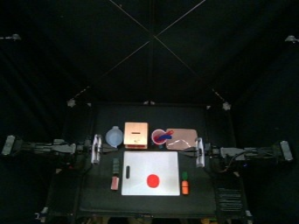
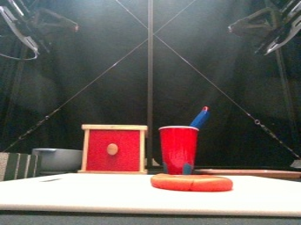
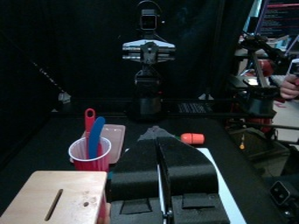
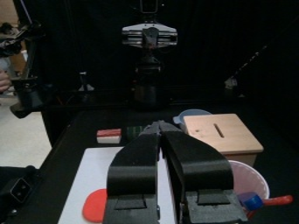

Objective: Get the cutter from the drawer then cut the dough then place the extra dough in the bowl
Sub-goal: Open the drawer

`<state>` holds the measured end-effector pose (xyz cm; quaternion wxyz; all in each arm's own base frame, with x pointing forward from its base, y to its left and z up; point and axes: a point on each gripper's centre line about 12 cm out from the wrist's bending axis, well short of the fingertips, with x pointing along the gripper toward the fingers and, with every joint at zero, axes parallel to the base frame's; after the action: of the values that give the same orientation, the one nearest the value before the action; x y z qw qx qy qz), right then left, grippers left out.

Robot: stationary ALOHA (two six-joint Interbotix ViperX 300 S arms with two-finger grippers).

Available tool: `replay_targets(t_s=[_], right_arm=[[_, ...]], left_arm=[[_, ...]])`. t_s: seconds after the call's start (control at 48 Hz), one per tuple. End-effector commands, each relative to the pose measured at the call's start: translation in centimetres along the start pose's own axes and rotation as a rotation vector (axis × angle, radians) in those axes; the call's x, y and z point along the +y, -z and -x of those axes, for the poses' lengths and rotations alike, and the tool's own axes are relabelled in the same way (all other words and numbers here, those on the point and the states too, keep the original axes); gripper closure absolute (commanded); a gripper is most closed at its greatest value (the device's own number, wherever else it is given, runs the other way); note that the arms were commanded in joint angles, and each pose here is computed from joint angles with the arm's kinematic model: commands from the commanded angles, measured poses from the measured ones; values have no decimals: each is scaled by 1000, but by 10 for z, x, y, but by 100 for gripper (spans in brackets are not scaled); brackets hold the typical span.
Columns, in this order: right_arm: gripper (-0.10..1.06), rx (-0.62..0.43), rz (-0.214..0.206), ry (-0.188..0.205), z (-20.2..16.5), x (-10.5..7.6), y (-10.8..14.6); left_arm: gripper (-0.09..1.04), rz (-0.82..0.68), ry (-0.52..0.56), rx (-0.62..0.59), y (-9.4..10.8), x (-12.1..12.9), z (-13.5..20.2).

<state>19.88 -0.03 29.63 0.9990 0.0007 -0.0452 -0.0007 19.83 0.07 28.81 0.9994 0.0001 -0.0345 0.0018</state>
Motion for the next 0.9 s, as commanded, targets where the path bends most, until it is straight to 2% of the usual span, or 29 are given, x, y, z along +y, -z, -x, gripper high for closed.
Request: replay_targets(t_s=[0.021,0.167,0.292,0.375,0.458,0.604,0.688,0.896], right_arm=[[96,24,1,54,-9,-11,4],[94,45,17,123,-34,-29,5],[94,40,68,179,-66,-51,5],[94,33,99,202,-87,-67,8],[94,27,128,207,-111,-80,12],[94,65,172,190,-166,-101,32],[94,96,176,183,-195,-112,49],[94,139,175,169,-245,-126,86]], left_arm=[[89,42,-36,-36,-8,7,-17],[89,132,-75,-49,-2,11,-28],[89,233,-130,-31,14,17,-35],[88,331,-186,-35,21,22,-38],[88,403,-230,-39,27,27,-40],[88,508,-255,2,43,21,-43],[88,569,-275,37,53,18,-46],[86,655,-313,120,77,12,-58]])
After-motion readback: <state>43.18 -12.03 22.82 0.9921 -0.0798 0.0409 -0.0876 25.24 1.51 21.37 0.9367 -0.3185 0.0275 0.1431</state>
